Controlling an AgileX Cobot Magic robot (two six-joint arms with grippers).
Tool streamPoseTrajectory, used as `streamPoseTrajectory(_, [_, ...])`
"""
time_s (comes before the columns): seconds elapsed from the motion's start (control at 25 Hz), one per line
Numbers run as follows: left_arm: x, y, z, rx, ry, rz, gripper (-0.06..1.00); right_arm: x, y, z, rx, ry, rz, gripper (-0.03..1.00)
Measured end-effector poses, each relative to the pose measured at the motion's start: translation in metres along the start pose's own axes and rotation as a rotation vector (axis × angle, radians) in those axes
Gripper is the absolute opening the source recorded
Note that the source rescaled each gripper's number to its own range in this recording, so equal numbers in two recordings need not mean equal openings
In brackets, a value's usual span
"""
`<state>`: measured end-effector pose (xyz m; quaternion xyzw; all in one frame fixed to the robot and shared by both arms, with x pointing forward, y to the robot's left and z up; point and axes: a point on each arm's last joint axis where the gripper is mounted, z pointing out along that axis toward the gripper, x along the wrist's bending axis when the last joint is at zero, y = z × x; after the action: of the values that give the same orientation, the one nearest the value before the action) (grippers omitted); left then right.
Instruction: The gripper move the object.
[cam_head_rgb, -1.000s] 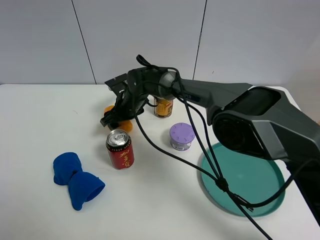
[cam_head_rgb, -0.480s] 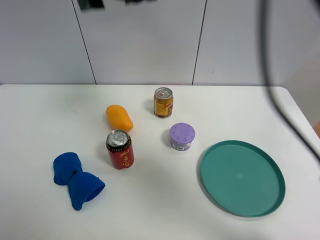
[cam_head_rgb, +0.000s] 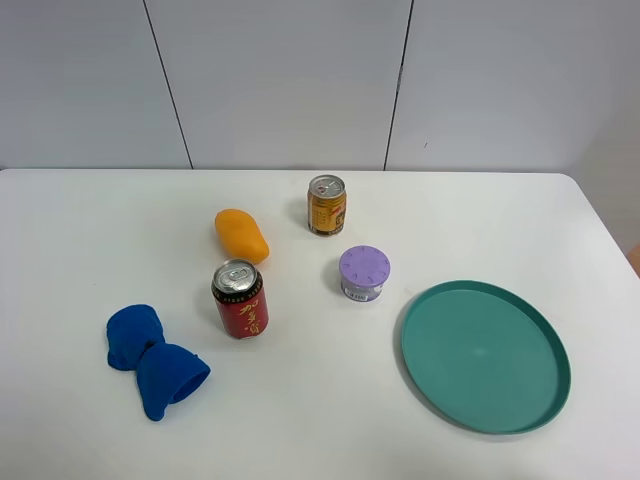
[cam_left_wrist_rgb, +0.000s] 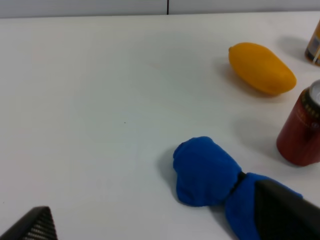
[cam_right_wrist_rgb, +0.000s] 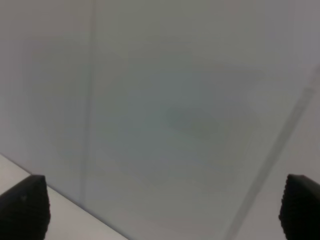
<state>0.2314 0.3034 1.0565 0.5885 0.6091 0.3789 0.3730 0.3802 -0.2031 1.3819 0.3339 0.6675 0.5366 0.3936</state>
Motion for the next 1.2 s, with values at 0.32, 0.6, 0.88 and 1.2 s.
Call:
streamPoseTrajectory(0.32, [0.0,0.0,0.0,0.0,0.0,0.0,1.0,-0.037,-0.006,-0.093,-0.02,-0.16,-0.057,1.0])
streamPoseTrajectory(0.6, [0.0,0.0,0.0,0.0,0.0,0.0,1.0,-0.037,-0.022,-0.184,-0.097,-0.408,-0.003,1.0])
streamPoseTrajectory(0.88, [0.0,0.0,0.0,0.0,0.0,0.0,1.0,0.008,-0.082,-0.232,-0.063,-0.496,0.028,1.0])
streamPoseTrajectory(1.2, [0.0,0.0,0.0,0.0,0.0,0.0,1.0,0.031,-0.209,-0.2,0.179,-0.549,0.263,1.0])
